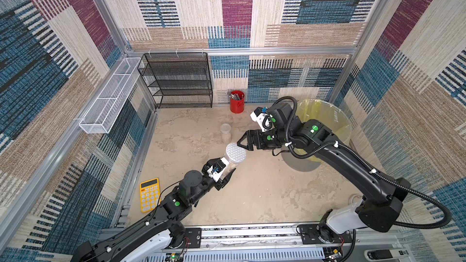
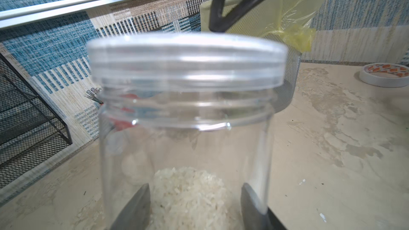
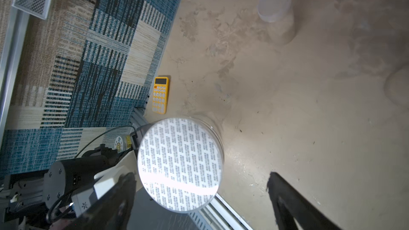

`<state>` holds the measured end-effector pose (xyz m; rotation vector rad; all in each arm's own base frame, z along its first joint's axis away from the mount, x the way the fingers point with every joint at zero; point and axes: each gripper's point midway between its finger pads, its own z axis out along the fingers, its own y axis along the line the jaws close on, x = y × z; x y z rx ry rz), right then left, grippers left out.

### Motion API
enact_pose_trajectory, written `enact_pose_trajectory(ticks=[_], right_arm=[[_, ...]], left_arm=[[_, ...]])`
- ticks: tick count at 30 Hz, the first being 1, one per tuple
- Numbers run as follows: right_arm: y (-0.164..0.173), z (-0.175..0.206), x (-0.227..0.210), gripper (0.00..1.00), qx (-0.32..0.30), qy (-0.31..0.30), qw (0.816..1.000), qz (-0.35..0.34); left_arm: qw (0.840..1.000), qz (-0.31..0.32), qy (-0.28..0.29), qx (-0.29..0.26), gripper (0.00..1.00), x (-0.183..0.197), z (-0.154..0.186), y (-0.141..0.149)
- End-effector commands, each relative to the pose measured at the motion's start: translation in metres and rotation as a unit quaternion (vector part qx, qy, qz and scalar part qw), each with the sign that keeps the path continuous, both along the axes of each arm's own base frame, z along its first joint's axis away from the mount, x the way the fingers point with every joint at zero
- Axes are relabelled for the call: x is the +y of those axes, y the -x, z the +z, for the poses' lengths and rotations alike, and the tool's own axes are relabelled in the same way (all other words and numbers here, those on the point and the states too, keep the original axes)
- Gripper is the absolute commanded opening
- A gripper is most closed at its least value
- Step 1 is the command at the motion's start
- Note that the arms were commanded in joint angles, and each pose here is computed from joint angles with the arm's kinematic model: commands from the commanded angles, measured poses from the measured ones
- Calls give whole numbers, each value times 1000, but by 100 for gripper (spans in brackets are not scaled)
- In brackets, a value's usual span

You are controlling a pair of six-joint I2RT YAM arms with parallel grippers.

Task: Empty moldy rice from jars
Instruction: Unscrew the lid from the jar.

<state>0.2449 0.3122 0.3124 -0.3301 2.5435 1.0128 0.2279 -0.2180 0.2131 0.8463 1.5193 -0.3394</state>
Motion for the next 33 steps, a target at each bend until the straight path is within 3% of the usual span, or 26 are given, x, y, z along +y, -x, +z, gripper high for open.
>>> enact_pose_trajectory(ticks=[1,9,24,33], right_arm=[[1,-2,-4,96,43,4,998,-40],[1,-20,11,97,79,17,996,-23],[-3,-42,27,99,81,66,994,-6],[-2,-50,28,91,75,92,993,4]], left_arm=[[999,8,-3,-44,30,-2,15,-8],[999,0,-19,-46,31,-11,10,-14],[999,-5,-27,-42,30,-13,4,-13],[999,-6,-33,-36,30,-12,-1,-13]])
